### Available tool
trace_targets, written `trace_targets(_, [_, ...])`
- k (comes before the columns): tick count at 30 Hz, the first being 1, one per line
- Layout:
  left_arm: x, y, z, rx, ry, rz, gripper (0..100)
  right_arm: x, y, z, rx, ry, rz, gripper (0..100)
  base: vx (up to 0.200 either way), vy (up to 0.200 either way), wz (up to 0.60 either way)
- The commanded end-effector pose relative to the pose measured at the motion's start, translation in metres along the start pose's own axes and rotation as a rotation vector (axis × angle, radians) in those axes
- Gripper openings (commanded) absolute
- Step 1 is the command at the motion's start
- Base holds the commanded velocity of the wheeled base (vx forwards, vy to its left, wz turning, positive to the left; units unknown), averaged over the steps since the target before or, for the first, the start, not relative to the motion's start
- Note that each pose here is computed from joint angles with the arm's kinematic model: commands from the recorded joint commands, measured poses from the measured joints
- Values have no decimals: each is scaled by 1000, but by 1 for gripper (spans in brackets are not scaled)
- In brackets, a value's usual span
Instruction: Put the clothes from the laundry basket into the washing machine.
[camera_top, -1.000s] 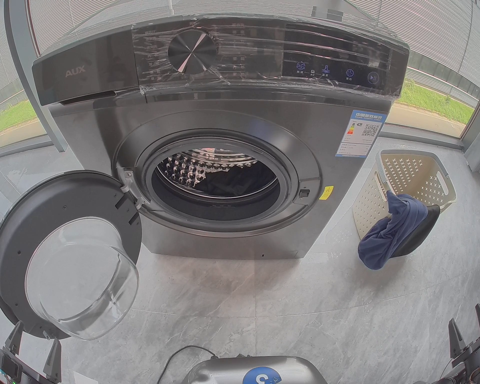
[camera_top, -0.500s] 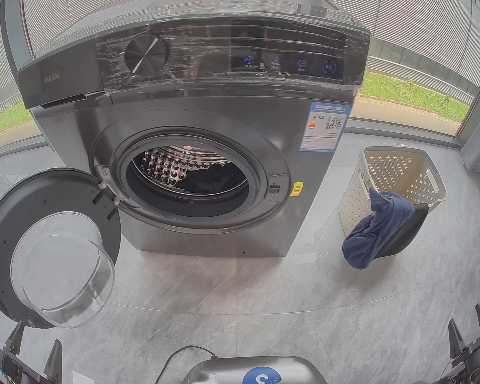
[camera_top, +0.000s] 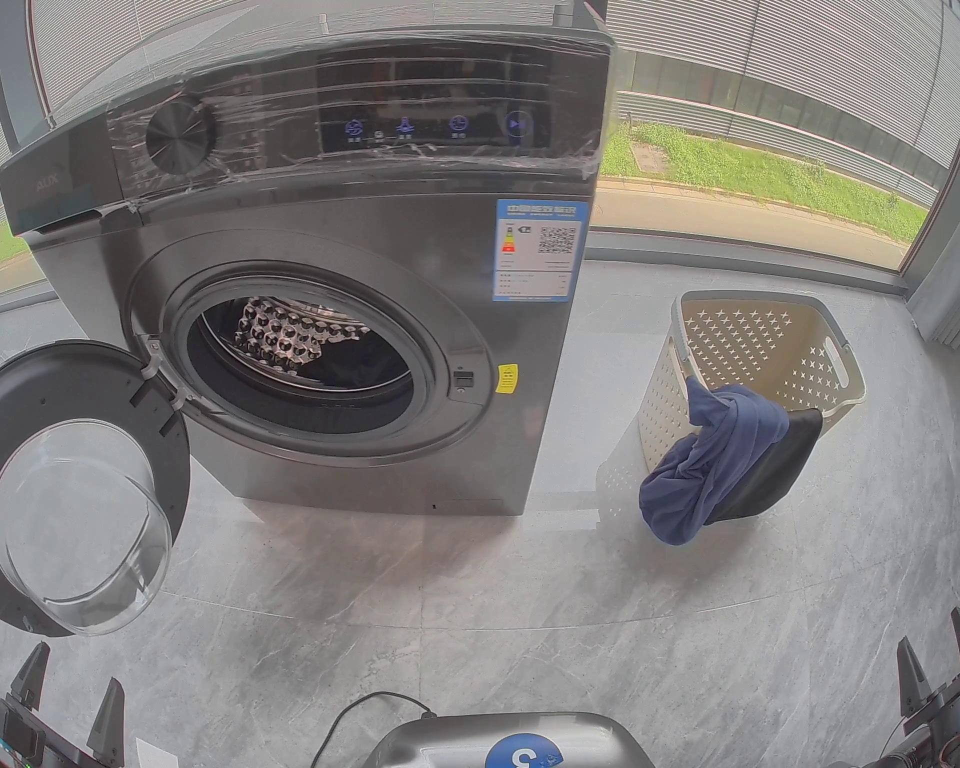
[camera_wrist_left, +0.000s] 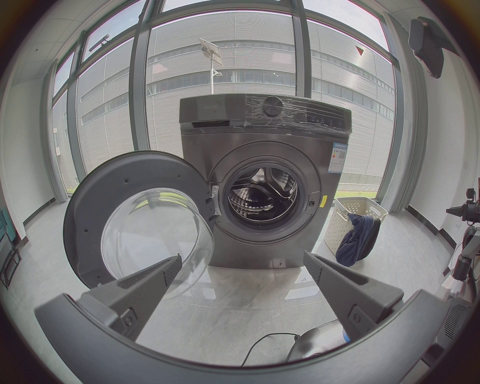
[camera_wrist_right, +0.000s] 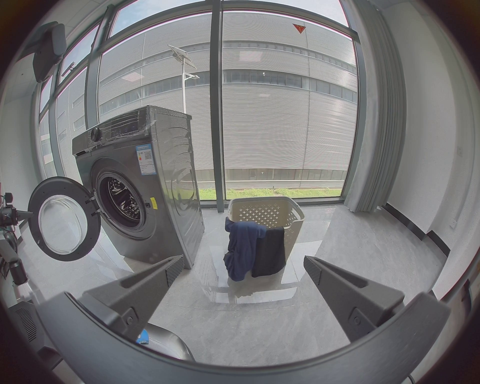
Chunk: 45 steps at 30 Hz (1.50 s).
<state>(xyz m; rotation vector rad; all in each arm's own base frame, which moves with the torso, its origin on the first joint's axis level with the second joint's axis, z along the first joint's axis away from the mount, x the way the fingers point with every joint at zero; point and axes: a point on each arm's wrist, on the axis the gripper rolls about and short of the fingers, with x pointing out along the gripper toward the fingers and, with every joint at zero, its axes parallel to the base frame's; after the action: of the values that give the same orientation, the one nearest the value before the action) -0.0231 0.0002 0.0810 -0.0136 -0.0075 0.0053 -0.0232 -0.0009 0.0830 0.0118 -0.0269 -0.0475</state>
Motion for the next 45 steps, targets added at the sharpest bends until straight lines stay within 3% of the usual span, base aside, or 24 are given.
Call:
trace_targets(1, [0, 0, -5, -2, 4, -1, 100, 0, 0, -5, -1, 4, 0, 100, 0, -200, 0])
trace_targets(45, [0, 0, -5, -2, 4, 1, 100, 0, 0, -5, -1, 7, -2, 100, 0, -200, 0])
